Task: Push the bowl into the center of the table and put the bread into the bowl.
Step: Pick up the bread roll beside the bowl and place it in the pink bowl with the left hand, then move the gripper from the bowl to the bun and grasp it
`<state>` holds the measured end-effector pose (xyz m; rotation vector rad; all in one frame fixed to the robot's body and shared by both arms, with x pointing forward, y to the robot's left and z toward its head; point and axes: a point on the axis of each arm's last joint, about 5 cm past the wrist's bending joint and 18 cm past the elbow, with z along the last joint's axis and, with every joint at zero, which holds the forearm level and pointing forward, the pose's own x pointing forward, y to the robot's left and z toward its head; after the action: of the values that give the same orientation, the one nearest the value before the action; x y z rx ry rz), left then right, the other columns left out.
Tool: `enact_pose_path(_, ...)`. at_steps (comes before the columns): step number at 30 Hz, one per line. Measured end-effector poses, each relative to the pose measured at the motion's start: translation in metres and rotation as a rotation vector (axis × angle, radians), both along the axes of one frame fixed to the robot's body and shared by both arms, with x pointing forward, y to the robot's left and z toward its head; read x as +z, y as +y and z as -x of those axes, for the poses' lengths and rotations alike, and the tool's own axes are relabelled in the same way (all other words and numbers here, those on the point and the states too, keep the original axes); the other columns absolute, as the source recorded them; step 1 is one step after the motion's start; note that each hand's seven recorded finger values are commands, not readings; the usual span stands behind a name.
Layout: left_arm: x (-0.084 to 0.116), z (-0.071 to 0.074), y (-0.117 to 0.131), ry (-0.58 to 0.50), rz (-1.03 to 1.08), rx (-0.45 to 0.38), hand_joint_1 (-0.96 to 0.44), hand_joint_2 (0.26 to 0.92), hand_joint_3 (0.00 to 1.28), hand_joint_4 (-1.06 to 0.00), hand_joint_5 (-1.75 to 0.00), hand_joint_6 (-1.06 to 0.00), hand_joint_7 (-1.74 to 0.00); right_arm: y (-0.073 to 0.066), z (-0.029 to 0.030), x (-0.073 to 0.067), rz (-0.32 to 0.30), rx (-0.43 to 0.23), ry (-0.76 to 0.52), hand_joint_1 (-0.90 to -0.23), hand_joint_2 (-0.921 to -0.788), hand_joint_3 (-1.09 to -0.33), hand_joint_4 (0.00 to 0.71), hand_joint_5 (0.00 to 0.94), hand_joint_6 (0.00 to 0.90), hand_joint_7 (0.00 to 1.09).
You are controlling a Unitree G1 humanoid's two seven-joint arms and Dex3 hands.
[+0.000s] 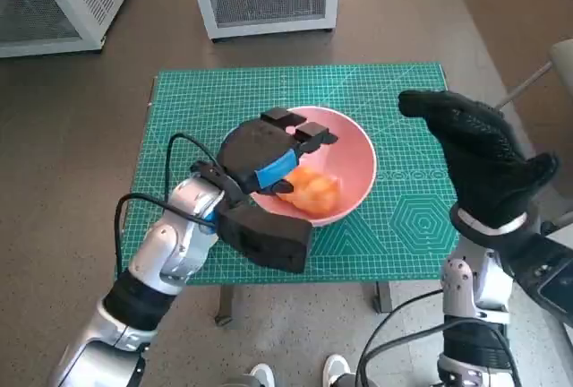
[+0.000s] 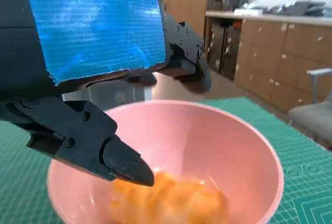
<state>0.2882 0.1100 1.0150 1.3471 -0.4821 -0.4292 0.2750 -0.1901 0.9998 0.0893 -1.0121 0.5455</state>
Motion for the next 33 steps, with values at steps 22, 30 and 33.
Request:
enact_pose_path(22,0.046,0.050,0.045,-0.011,0.105,0.061,-0.25,0.740,0.00,-0.18,-0.01,-0.30,-0.10,0.005,-0.0004,0.001,-0.005,0.014,0.001,-0.517,-0.921,-0.495,0.354,0.002,0.116,0.54)
enact_pose_path(30,0.070,0.086,0.074,0.021,0.063,0.156,-0.11,0.675,0.00,-0.17,0.00,-0.32,-0.08,0.005,-0.0002,0.001,-0.009,0.022,0.007,-0.517,-0.921,-0.495,0.354,0.002,0.114,0.55)
enact_pose_path(33,0.071,0.093,0.081,0.068,0.053,0.196,-0.10,0.664,0.00,-0.17,0.00,-0.32,-0.07,0.006,-0.0002,0.001,-0.009,0.024,0.010,-0.517,-0.921,-0.495,0.355,0.002,0.113,0.55)
